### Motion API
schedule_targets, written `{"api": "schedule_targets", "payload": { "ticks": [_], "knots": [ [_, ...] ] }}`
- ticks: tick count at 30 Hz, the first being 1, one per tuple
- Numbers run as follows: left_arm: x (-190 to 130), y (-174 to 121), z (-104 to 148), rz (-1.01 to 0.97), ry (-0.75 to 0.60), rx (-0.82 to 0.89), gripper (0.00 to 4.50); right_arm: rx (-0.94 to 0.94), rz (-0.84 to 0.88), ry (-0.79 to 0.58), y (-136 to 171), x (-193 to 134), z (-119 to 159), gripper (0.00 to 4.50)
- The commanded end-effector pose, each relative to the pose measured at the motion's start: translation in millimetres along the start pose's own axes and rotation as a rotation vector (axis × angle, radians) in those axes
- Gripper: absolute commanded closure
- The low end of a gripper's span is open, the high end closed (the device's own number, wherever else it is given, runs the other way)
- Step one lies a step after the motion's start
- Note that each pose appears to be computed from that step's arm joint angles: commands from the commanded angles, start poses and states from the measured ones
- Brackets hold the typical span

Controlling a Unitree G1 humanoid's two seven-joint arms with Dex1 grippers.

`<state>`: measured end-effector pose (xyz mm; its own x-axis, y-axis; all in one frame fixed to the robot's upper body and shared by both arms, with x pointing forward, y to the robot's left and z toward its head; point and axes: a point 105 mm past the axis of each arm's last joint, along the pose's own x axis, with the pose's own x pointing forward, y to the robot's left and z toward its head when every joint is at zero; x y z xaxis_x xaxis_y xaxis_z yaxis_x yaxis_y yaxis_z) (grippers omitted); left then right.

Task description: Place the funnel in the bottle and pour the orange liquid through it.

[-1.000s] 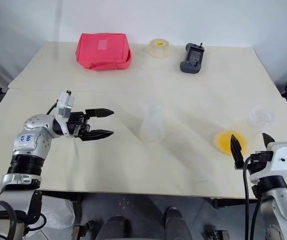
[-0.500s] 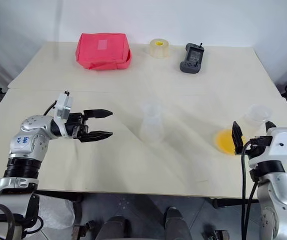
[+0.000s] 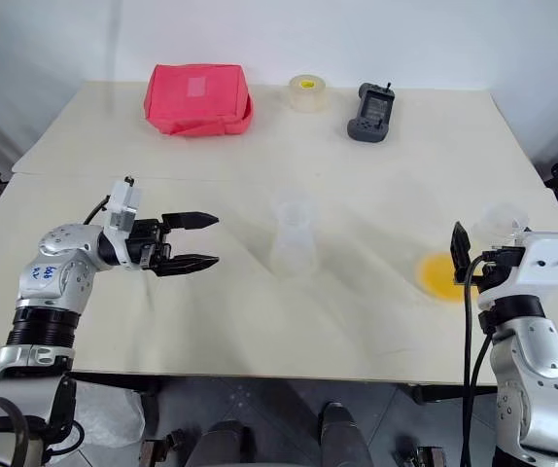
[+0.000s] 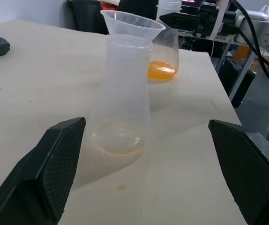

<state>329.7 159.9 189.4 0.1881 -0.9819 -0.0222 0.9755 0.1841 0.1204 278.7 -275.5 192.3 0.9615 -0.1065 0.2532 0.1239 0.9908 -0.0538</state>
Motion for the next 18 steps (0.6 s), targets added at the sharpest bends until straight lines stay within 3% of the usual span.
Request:
{"api": "schedule_targets", "payload": {
  "ticks": [1, 3, 4, 12, 18],
  "knots": [
    [-9, -1, 12, 0.020, -0.014, 0.047, 0.00, 0.009, 0.025, -0.066, 8, -1, 18, 1.27],
    [-10, -1, 11, 0.022, -0.014, 0.046, 0.00, 0.013, 0.041, -0.071, 12, -2, 20, 1.97],
    [-11, -1, 11, 0.022, -0.014, 0.046, 0.00, 0.015, 0.049, -0.072, 14, -2, 21, 2.10],
    [-17, 5, 14, 0.076, -0.056, 0.098, 0.00, -0.011, 0.152, -0.142, 49, 14, 55, 2.10],
    [-17, 6, 14, 0.066, -0.078, 0.126, 0.00, -0.066, 0.346, -0.205, 116, 32, 87, 2.10]
  ]
}}
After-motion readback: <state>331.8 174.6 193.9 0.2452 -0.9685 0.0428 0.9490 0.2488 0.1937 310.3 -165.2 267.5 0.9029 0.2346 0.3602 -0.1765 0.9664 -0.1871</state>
